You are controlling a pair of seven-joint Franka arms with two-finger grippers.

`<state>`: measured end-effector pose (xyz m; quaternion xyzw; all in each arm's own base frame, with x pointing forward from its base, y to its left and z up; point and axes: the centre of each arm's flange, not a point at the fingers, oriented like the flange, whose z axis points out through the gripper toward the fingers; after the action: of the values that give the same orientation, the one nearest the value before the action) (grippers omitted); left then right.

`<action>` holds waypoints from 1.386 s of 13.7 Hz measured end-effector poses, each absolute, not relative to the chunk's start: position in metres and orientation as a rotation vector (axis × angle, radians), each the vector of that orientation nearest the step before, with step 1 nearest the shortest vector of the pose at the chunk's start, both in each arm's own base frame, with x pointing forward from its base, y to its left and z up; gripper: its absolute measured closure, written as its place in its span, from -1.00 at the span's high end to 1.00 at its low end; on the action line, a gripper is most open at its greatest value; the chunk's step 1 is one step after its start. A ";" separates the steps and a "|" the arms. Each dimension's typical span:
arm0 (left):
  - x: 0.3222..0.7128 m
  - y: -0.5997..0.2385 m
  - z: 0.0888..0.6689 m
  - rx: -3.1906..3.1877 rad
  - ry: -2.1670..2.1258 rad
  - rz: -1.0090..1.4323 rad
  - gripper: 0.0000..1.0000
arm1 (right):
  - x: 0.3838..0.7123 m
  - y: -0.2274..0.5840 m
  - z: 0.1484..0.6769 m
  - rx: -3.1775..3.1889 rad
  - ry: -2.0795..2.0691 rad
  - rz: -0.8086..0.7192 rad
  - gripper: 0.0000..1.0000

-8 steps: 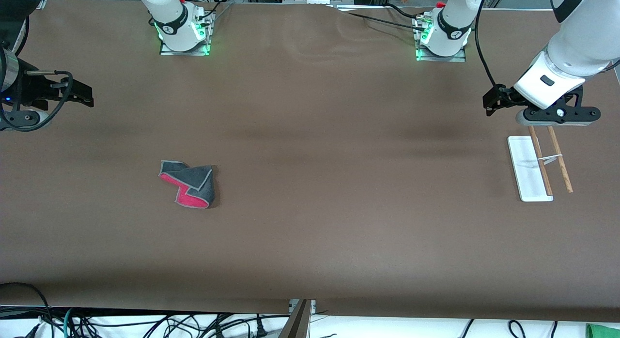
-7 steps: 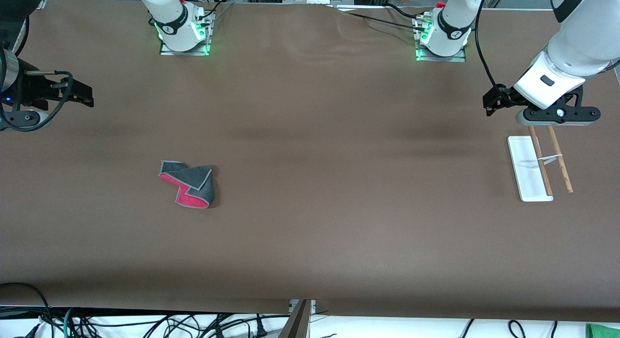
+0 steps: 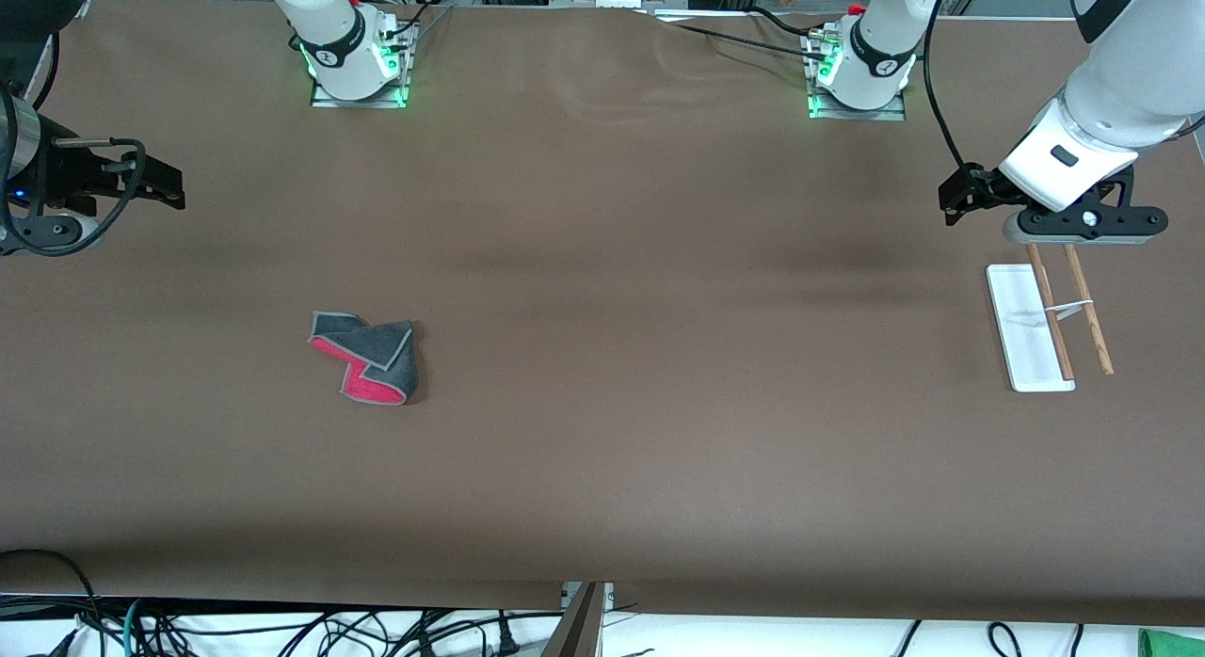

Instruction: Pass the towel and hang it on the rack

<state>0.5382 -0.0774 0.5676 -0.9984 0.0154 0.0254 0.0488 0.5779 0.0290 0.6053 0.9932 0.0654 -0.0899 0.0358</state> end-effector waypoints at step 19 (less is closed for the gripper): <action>0.538 -0.077 0.568 -3.043 0.047 0.077 1.00 | 0.691 0.102 0.343 3.128 0.492 -0.263 1.00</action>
<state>0.5379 -0.0774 0.5685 -0.9984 0.0154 0.0252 0.0488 0.6911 0.1019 0.3435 0.9843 0.1549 -0.0827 -0.0181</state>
